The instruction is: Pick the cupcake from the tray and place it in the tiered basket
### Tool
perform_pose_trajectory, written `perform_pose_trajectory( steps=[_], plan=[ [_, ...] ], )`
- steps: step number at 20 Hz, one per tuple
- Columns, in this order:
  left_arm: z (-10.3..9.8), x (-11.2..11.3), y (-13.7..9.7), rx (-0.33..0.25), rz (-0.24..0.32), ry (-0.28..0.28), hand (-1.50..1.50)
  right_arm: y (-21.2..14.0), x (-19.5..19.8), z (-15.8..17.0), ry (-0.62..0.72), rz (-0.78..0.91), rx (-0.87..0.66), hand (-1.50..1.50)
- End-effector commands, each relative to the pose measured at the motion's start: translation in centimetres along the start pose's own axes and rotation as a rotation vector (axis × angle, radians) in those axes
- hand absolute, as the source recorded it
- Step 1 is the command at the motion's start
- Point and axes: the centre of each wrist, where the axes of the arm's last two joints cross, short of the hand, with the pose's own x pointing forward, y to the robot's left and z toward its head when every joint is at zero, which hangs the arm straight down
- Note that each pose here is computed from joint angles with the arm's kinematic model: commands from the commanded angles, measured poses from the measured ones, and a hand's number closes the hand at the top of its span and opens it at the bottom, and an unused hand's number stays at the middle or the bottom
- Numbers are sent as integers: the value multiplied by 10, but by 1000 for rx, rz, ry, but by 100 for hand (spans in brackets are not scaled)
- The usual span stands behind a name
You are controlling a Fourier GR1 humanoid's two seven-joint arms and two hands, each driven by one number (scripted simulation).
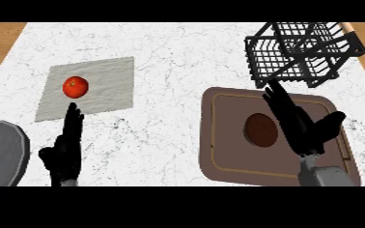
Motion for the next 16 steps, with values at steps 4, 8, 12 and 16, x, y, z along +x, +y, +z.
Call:
perform_pose_trajectory(
  steps=[4,8,12,16],
  plan=[
    [-24,44,-21,-143,-31,-181,0,-38,80,-30,-369,-201,144,150],
    [-27,60,-45,-254,-17,-234,0,-108,81,-19,-315,7,-117,150],
    [-24,76,-61,-268,-5,-210,0,-69,34,-30,-302,-567,357,-150],
    [-24,80,-67,-274,-16,-207,0,-151,47,8,-424,-449,484,-150]
  ],
)
